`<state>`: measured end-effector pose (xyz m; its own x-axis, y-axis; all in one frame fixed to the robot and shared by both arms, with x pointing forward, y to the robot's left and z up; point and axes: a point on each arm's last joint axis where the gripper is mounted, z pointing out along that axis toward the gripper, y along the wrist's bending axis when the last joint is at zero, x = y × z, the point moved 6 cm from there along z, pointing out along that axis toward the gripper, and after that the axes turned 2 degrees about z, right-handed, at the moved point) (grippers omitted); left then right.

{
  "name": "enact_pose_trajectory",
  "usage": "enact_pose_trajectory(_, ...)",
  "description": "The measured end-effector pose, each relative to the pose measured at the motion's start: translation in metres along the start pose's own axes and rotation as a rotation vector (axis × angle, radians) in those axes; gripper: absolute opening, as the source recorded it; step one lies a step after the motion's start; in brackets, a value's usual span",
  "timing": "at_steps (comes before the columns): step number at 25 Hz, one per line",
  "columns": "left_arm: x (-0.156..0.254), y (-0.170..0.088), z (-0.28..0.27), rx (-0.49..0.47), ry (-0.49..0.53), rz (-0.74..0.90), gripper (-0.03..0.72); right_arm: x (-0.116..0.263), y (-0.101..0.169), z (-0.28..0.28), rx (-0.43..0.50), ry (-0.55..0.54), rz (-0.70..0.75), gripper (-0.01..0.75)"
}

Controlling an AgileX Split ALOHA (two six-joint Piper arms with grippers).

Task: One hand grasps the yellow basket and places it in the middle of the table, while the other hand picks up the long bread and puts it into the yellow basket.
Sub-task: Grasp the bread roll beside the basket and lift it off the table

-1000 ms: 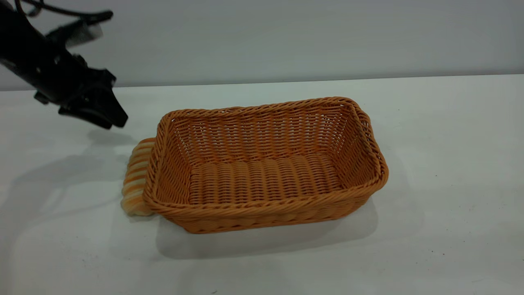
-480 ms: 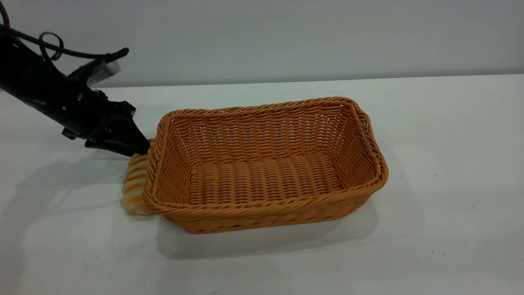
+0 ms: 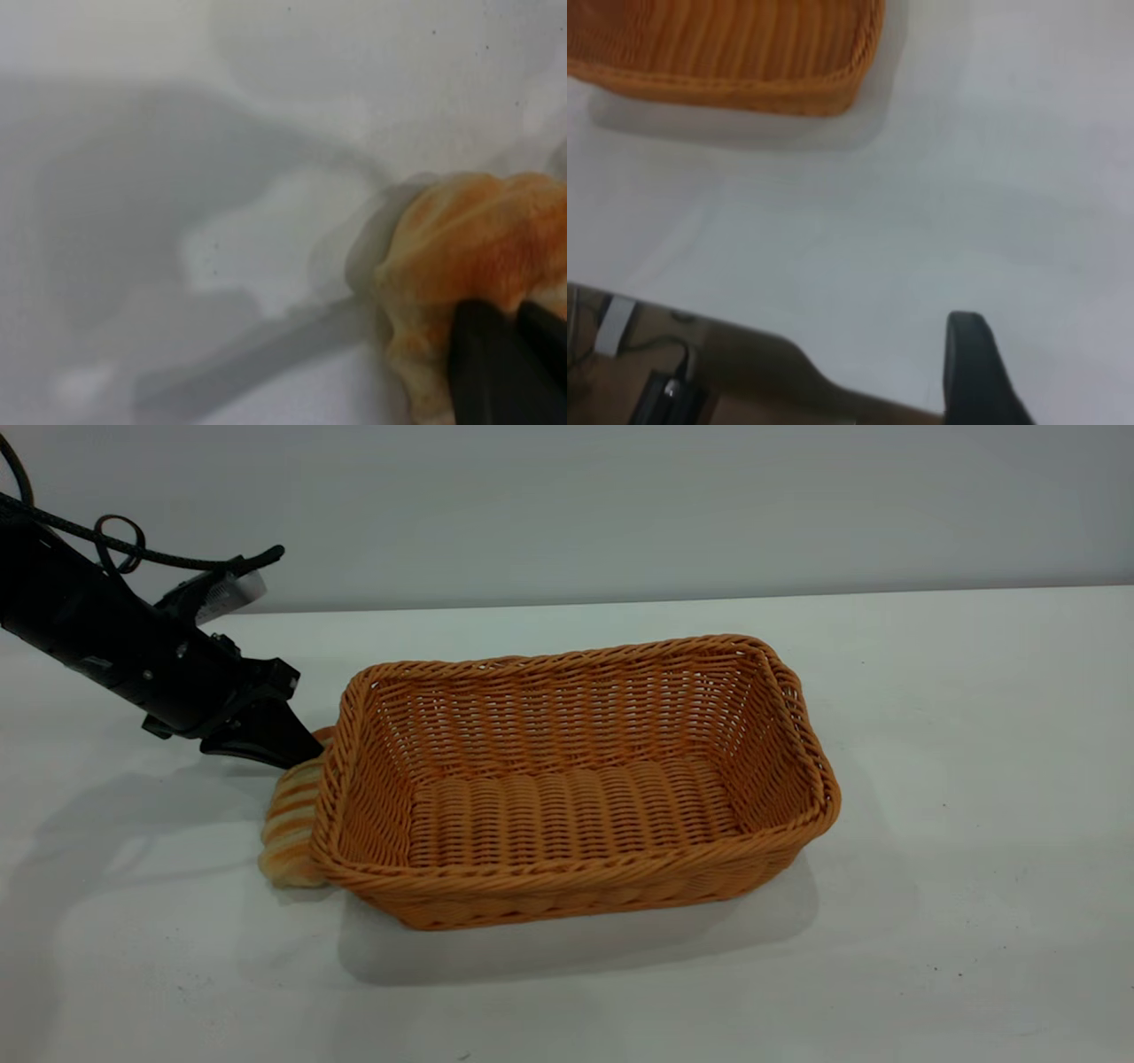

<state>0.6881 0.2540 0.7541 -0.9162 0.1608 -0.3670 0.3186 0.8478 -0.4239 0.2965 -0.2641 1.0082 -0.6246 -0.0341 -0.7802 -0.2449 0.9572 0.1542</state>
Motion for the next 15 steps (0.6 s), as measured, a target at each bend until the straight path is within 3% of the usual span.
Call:
enact_pose_trajectory(8,-0.01,-0.009,-0.012,0.024,-0.004,0.044,0.022,0.002,-0.001,-0.006,0.006,-0.044,-0.011,0.319)
enact_pose_trajectory(15,-0.048,-0.032,-0.084,-0.081,-0.093,0.169,0.018,0.003,-0.001,-0.006,0.009,-0.044,-0.011,0.301)
